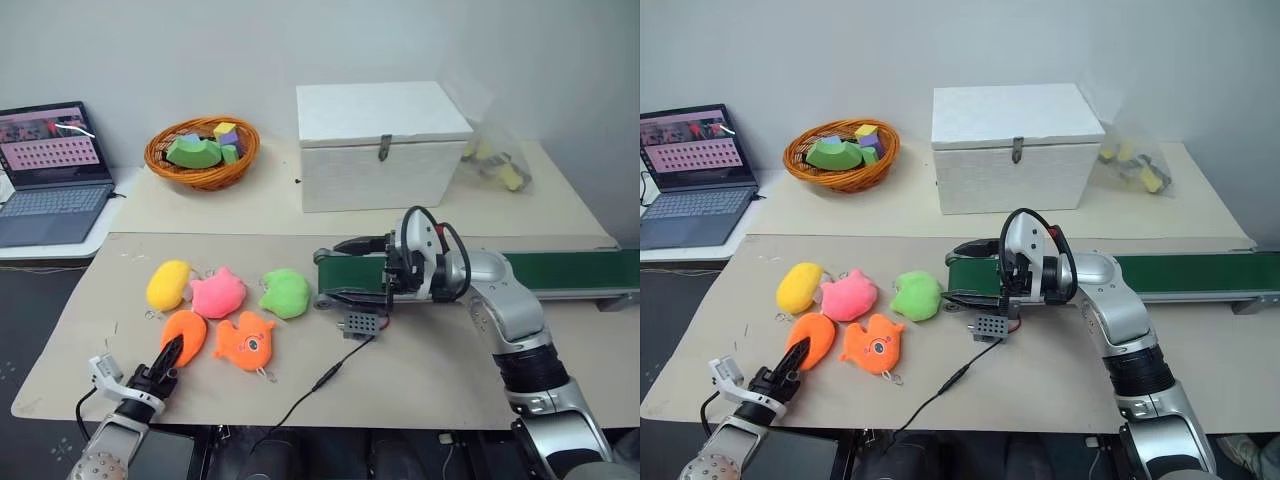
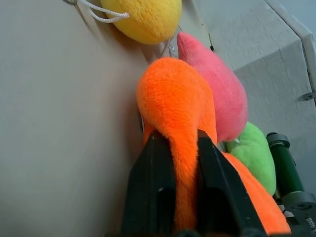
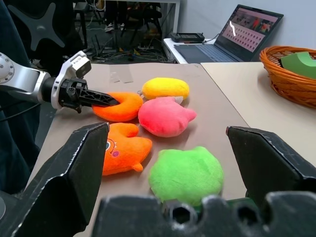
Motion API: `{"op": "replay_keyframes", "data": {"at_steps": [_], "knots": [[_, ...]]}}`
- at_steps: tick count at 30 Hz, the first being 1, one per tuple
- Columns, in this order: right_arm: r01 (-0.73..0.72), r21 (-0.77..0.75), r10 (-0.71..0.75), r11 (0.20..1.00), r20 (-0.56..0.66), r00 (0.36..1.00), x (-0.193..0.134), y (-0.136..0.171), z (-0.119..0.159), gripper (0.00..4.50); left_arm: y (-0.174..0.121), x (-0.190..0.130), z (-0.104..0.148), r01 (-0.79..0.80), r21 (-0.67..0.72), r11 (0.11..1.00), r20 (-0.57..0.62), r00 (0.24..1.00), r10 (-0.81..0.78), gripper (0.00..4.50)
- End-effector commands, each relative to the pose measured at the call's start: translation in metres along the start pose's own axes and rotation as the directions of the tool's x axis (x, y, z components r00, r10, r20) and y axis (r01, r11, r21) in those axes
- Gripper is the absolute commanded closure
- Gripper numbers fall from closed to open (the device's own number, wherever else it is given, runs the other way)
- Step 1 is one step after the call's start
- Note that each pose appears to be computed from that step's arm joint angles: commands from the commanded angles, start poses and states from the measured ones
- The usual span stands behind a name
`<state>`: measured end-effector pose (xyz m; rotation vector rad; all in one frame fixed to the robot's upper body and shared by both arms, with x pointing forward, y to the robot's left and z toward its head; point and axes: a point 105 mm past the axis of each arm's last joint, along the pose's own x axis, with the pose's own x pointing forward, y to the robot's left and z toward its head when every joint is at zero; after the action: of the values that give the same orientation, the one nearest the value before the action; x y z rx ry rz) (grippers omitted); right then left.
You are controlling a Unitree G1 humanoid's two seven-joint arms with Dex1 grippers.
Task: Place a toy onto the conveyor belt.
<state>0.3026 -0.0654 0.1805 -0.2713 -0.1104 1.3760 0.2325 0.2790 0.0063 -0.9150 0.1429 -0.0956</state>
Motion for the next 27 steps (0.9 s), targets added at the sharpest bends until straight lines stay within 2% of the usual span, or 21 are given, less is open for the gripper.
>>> {"op": "replay_keyframes", "data": {"at_steps": [1,3,5,6,9,12,15,17,19,21,22,23,24,27], "knots": [[0.011,-0.048,-0.010,0.999,0.027,1.000,0.000,-0.003,0.009,0.00,0.005,0.000,-0.003,-0.054,0.020,0.998,0.011,0.999,0.054,4.50],[0.010,-0.047,-0.009,0.999,0.023,1.000,0.000,-0.003,0.008,0.00,0.003,0.003,0.017,-0.123,0.096,0.988,0.109,0.988,0.113,4.50],[0.011,-0.045,-0.010,0.999,0.020,1.000,0.000,-0.004,0.007,0.00,-0.037,0.010,0.045,-0.067,0.097,0.993,0.222,0.974,0.044,4.50],[0.012,-0.044,-0.011,0.999,0.019,1.000,-0.001,-0.005,0.006,0.00,-0.064,0.014,0.053,-0.028,0.150,0.988,0.229,0.973,-0.007,4.50],[0.015,-0.043,-0.014,0.999,0.018,1.000,-0.001,-0.006,0.006,0.00,-0.115,0.016,0.062,0.032,0.276,0.961,0.211,0.973,-0.093,4.50],[0.019,-0.038,-0.018,0.999,0.021,1.000,-0.003,-0.008,0.006,0.00,-0.179,0.020,0.079,0.153,0.452,0.879,0.156,0.956,-0.247,4.50],[0.029,-0.037,-0.028,0.999,0.023,0.999,-0.004,-0.011,0.006,0.00,-0.220,0.027,0.080,0.266,0.556,0.788,0.047,0.936,-0.349,4.50],[0.056,-0.039,-0.055,0.998,0.023,0.998,-0.008,-0.015,0.006,0.00,-0.240,0.040,0.069,0.292,0.720,0.630,-0.078,0.935,-0.345,4.50],[0.084,-0.036,-0.083,0.996,0.024,0.996,-0.014,-0.021,0.007,0.00,-0.236,0.061,0.059,0.231,0.878,0.420,-0.142,0.962,-0.231,4.50],[0.118,-0.035,-0.117,0.992,0.027,0.993,-0.026,-0.026,0.010,0.00,-0.225,0.084,0.051,0.149,0.987,0.053,-0.140,0.979,-0.147,4.50],[0.145,-0.031,-0.144,0.989,0.030,0.989,-0.036,-0.030,0.013,0.00,-0.223,0.094,0.043,0.136,0.987,-0.088,-0.149,0.977,-0.154,4.50],[0.168,-0.027,-0.167,0.985,0.033,0.985,-0.045,-0.032,0.015,0.00,-0.221,0.102,0.034,0.139,0.974,-0.180,-0.170,0.971,-0.170,4.50],[0.181,-0.024,-0.180,0.983,0.034,0.983,-0.050,-0.033,0.017,0.00,-0.221,0.106,0.028,0.143,0.964,-0.222,-0.185,0.965,-0.184,4.50],[0.225,-0.019,-0.225,0.974,-0.060,0.972,-0.085,-0.027,0.007,0.00,-0.222,0.122,-0.004,0.163,0.902,-0.401,-0.284,0.922,-0.264,4.50]]}}
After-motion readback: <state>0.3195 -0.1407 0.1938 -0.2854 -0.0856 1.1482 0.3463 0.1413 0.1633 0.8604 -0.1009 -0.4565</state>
